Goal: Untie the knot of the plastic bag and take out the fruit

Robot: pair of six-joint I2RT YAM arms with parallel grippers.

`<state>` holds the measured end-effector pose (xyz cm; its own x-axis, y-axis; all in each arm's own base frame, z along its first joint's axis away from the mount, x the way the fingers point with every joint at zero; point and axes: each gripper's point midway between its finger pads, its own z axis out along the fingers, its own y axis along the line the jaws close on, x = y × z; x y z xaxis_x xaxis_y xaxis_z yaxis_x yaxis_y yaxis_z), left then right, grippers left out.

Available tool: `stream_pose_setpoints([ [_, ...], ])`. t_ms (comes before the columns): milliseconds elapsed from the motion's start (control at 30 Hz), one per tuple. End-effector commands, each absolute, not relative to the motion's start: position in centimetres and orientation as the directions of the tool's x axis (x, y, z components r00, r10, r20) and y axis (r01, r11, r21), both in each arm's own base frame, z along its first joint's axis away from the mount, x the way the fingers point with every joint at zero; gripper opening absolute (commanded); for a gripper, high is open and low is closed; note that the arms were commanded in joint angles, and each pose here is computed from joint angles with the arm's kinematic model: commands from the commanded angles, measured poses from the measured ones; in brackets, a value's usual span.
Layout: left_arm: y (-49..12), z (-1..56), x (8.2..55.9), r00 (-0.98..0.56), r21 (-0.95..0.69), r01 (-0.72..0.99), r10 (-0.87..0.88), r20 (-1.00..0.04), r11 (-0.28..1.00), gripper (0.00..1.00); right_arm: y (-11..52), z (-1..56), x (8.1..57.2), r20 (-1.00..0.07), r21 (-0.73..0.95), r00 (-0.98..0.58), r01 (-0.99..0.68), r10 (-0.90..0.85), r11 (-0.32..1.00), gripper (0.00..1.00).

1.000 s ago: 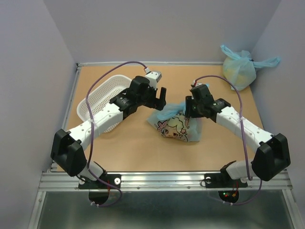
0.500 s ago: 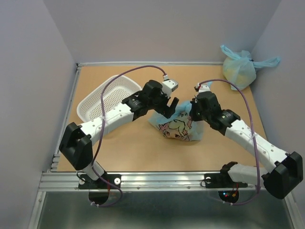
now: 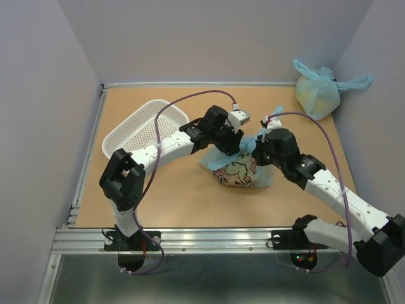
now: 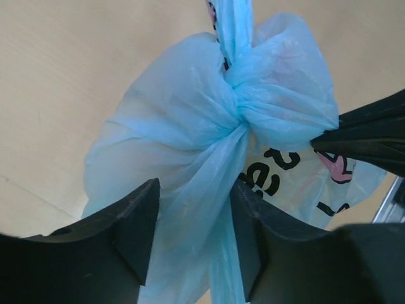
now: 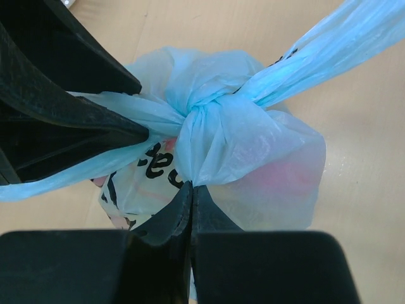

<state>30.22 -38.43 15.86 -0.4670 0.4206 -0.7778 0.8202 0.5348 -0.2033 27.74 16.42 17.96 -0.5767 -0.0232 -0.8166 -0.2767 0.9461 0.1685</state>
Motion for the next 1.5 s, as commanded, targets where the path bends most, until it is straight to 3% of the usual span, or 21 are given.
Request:
stream_pose_setpoints([
  [0, -40.1, 18.6, 29.3, -0.415, -0.222, 0.869, 0.408, -0.813, 0.443, 0.39, 17.2, 19.5, 28.3, -0.856, 0.19, -0.517, -0.306, 0.004, 0.933, 0.0],
  [33, -40.0, 18.6, 29.2, -0.414, -0.223, 0.872, 0.412, -0.811, 0.437, 0.34, 17.2, 19.4, 28.3, -0.854, 0.194, -0.52, -0.301, 0.01, 0.934, 0.0],
  [100, -39.9, 18.8, 29.0, -0.408, -0.22, 0.874, 0.408, -0.817, 0.432, 0.12, 17.0, 19.4, 28.3, -0.855, 0.201, -0.519, -0.282, 0.027, 0.938, 0.01],
  [167, -39.5, 19.0, 29.1, -0.405, -0.212, 0.871, 0.403, -0.821, 0.444, 0.0, 16.1, 19.0, 28.4, -0.857, 0.185, -0.514, -0.239, 0.038, 0.953, 0.0],
  [267, -38.2, 19.9, 30.1, -0.446, -0.249, 0.839, 0.35, -0.824, 0.484, 0.0, 14.1, 18.7, 28.6, -0.865, 0.174, -0.494, -0.126, 0.09, 0.977, 0.0],
  [433, -31.5, 21.7, 34.6, -0.587, -0.415, 0.686, 0.119, -0.801, 0.598, 0.0, 9.6, 18.8, 28.4, -0.887, 0.144, -0.426, 0.111, 0.178, 0.983, 0.0],
  [667, -23.7, 23.3, 37.7, -0.626, -0.574, 0.505, -0.185, -0.758, 0.644, 0.0, 5.7, 19.9, 27.5, -0.899, 0.194, -0.316, 0.334, 0.303, 0.922, 0.0],
  [800, -21.7, 24.3, 38.1, -0.601, -0.605, 0.45, -0.278, -0.749, 0.657, 0.0, 5.3, 20.3, 27.1, -0.899, 0.205, -0.306, 0.337, 0.313, 0.919, 0.0],
  [933, -23.9, 25.2, 36.7, -0.601, -0.603, 0.523, -0.241, -0.762, 0.602, 0.0, 7.4, 21.8, 27.2, -0.911, 0.153, -0.361, 0.154, 0.2, 0.976, 0.0],
  [1000, -25.6, 25.8, 35.8, -0.556, -0.541, 0.602, -0.177, -0.812, 0.587, 0.0, 10.0, 23.8, 27.3, -0.919, 0.142, -0.377, -0.03, 0.12, 0.989, 0.12],
  [1033, -27.4, 25.9, 34.7, -0.546, -0.519, 0.64, -0.14, -0.826, 0.567, 0.0, 11.6, 24.5, 27.1, -0.924, 0.092, -0.382, -0.166, 0.022, 0.982, 0.34],
  [1133, -29.1, 26.0, 33.7, -0.521, -0.484, 0.685, -0.098, -0.848, 0.545, 0.0, 13.4, 26.6, 27.8, -0.927, 0.024, -0.365, -0.289, -0.087, 0.957, 0.69],
  [1300, -30.3, 26.4, 32.8, -0.516, -0.48, 0.707, -0.086, -0.852, 0.52, 0.0, 14.9, 26.1, 29.4, -0.903, -0.022, -0.398, -0.339, -0.164, 0.941, 0.82],
  [1467, -30.5, 27.4, 32.2, -0.49, -0.46, 0.727, -0.084, -0.868, 0.51, 0.0, 14.2, 23.4, 30.9, -0.863, -0.09, -0.457, -0.28, -0.215, 0.956, 0.79],
])
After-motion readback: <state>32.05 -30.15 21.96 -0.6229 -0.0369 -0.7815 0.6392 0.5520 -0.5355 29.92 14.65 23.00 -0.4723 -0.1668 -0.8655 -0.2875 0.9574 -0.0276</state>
